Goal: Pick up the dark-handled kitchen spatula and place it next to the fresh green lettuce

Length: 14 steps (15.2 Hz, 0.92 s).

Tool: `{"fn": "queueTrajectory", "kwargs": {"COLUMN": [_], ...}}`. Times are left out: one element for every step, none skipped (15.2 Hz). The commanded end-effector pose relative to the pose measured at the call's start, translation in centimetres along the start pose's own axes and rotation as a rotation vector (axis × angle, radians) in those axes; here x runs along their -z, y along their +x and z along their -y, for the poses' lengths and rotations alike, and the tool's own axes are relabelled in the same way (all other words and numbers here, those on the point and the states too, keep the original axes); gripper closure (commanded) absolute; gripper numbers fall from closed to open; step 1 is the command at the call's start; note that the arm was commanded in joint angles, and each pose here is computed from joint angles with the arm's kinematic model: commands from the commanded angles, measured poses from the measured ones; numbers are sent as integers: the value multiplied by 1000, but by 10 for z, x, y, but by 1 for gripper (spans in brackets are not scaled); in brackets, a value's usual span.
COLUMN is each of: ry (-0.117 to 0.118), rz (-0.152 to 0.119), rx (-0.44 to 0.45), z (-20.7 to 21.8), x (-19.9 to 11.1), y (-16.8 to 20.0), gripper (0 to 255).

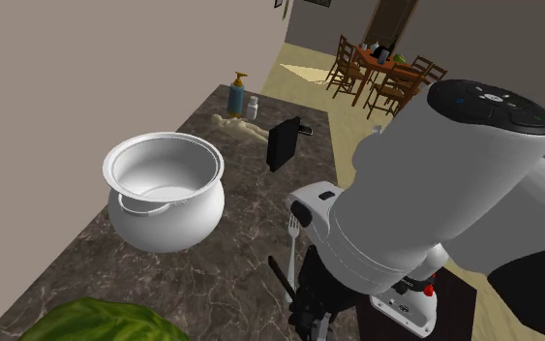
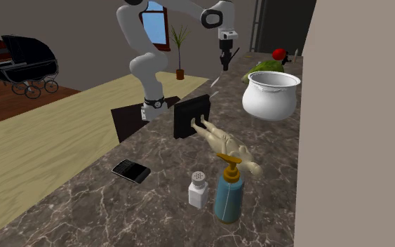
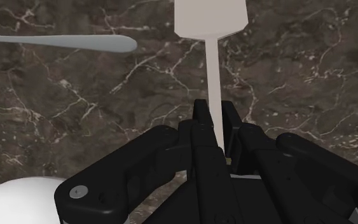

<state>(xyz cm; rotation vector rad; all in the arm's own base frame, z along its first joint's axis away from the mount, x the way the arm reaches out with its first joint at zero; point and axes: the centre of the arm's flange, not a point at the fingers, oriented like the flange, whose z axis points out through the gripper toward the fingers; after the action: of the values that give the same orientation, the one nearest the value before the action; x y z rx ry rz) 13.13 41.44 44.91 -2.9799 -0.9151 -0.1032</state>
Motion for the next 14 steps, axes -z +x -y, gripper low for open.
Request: {"fn": "queueTrajectory", "kwargs": {"ry": [-2,-2,-2,-2,-2,-2,-2,-2,-2,-2,-2,-2,-2,-2], "rz": [3,3,3,3,3,3,3,3,3,3,3,3,3,3], "rx": [0,0,0,0,0,0,0,0,0,0,0,0,0,0], "z": [0,0,0,0,0,-1,-1,-1,-1,-1,-1,-1,-1,-1], "x": [-12,-18,-23,-28,-33,-39,-44,-49,-54,-60,-65,-70,-75,-81], "y": [-2,-2,-3,-3,-4,-4,-4,-5,-5,-5,-6,-6,-6,-7], "gripper": [255,255,255,255,255,255,255,255,255,255,255,255,255,255]}}
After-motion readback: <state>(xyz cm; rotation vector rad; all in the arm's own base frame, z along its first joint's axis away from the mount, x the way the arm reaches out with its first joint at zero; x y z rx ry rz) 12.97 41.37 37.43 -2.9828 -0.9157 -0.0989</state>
